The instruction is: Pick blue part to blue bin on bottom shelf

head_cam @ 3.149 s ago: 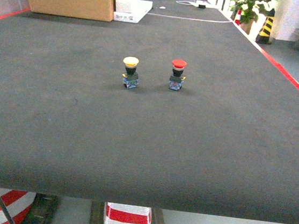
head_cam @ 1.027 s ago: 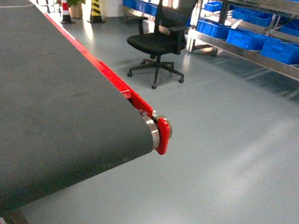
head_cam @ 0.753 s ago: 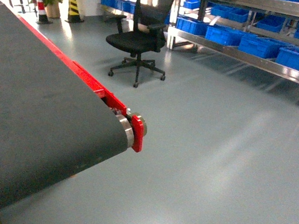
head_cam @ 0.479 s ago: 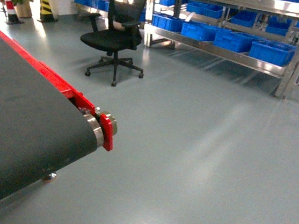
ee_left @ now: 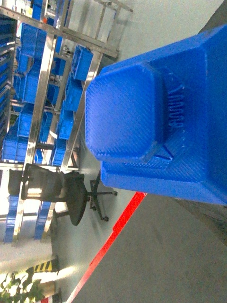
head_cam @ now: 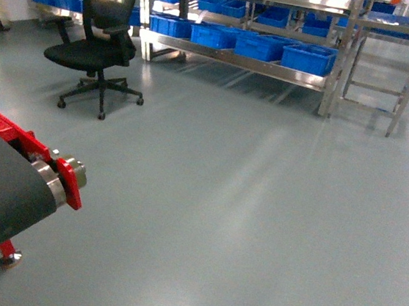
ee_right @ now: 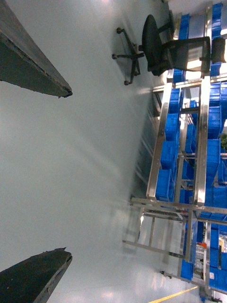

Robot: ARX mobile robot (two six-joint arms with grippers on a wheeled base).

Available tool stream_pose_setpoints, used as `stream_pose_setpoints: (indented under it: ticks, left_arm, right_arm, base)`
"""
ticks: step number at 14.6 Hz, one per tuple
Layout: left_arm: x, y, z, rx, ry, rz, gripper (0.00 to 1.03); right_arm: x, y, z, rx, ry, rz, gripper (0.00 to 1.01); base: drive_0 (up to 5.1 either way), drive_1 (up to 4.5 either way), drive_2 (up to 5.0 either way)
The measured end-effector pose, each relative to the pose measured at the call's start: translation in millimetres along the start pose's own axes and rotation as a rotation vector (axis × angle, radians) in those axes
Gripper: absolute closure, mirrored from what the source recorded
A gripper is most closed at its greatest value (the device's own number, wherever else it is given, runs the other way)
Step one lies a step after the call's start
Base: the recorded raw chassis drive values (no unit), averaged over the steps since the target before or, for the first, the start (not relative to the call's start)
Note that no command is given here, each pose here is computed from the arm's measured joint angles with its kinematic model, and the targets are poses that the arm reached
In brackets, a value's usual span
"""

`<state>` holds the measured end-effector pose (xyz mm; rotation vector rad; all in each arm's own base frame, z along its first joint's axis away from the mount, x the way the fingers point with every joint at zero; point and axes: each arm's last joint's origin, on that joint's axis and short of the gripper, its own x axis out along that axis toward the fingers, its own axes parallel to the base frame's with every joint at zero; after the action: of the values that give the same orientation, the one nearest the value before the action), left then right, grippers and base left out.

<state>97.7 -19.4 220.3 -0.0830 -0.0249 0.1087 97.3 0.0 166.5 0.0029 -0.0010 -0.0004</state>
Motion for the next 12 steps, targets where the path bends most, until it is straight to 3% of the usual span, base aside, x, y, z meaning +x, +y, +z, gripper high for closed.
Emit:
stream_pose_setpoints:
  ticks: [12]
  left_arm:
    - [0.0, 0.0, 0.0, 0.0, 0.0, 0.0, 0.6]
  right_arm:
    - [0.0, 0.0, 0.0, 0.0, 0.0, 0.0, 0.03]
  base:
    - [-1.7, -1.69, -1.7]
